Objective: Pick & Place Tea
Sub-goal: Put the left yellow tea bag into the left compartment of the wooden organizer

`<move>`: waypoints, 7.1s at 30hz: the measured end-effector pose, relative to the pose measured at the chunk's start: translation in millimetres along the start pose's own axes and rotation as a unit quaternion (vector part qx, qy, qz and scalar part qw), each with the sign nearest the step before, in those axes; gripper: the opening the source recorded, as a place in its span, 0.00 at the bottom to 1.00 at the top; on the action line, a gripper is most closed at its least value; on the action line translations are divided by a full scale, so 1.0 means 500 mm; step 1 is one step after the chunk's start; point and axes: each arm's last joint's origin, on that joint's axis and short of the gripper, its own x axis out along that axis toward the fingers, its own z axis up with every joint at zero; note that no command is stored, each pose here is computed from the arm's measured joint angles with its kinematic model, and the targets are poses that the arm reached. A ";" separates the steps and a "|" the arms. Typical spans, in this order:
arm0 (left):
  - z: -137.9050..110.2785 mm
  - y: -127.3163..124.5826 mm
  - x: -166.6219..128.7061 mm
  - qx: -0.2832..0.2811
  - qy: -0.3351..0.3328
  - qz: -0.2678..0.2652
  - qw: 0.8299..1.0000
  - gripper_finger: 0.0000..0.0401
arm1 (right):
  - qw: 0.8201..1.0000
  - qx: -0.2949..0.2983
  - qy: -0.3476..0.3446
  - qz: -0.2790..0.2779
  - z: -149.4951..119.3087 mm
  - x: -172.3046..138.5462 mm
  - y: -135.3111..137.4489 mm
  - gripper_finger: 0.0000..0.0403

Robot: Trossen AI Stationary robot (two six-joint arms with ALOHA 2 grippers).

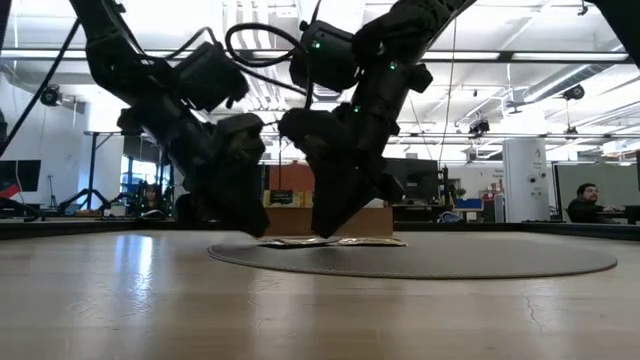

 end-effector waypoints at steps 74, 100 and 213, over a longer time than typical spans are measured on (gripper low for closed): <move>0.012 -0.031 0.003 -0.034 0.027 -0.054 0.998 0.20 | 0.996 0.057 -0.048 0.040 0.006 0.024 -0.007 0.15; 0.001 -0.022 0.013 -0.048 0.055 -0.043 0.996 0.14 | 0.997 0.040 -0.058 0.044 0.011 -0.020 0.001 0.15; 0.126 -0.176 -0.300 0.381 0.092 0.117 0.912 0.00 | 0.963 -0.067 -0.249 0.077 0.062 -0.336 0.028 0.15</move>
